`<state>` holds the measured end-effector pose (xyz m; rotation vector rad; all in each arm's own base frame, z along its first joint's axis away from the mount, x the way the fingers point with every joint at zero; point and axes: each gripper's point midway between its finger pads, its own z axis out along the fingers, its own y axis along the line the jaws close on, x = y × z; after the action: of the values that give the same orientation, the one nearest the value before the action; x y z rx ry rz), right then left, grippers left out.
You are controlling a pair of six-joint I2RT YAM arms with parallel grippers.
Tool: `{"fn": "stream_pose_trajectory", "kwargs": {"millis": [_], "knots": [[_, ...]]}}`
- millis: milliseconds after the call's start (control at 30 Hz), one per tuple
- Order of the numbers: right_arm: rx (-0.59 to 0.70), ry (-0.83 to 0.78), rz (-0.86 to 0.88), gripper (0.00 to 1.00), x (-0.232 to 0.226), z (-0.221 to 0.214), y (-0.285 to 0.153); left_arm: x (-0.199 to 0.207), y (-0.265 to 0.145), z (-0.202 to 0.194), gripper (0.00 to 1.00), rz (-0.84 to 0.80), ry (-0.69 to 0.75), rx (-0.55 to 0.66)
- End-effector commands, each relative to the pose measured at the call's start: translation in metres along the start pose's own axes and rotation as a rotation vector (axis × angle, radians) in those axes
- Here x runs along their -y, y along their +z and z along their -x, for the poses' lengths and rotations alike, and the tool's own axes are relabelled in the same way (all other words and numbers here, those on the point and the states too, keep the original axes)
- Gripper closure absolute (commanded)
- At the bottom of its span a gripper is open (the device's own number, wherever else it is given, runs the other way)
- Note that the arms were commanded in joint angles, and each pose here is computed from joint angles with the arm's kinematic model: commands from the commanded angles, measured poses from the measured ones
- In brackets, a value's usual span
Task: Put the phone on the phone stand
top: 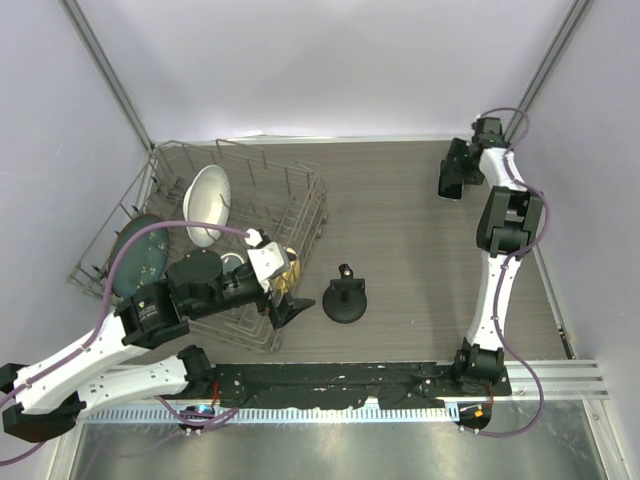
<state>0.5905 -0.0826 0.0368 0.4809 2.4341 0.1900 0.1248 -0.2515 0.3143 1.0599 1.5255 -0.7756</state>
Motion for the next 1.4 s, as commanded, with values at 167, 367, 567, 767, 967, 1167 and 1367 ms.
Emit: {"fn": "stream_pose_trajectory", "kwargs": {"millis": [167,367,567,767,967,1167,1367], "knots": [[-0.191,-0.296,-0.205,0.22,-0.021,-0.051,-0.005,0.005,0.002,0.004,0.0,-0.032,-0.004,0.023],[-0.229,-0.255,-0.056,0.2,-0.048,-0.067,-0.013,0.008,0.003,0.003,0.0,-0.046,-0.007,0.022],[-0.165,-0.2,0.185,0.12,-0.091,-0.052,-0.022,0.009,0.005,0.003,0.0,-0.055,-0.009,0.023],[-0.202,-0.153,0.285,0.12,-0.099,-0.059,-0.02,0.01,0.005,0.001,0.0,-0.059,-0.009,0.02],[-0.194,-0.184,0.167,0.12,-0.091,-0.062,-0.012,0.011,0.005,0.0,0.0,-0.061,-0.009,0.022],[-0.209,-0.192,0.11,0.11,-0.101,-0.065,-0.01,0.013,0.004,-0.001,0.0,-0.071,-0.011,0.021],[-0.217,-0.082,0.042,0.11,-0.103,-0.059,-0.013,0.013,0.003,0.0,0.0,-0.073,-0.01,0.027]]}}
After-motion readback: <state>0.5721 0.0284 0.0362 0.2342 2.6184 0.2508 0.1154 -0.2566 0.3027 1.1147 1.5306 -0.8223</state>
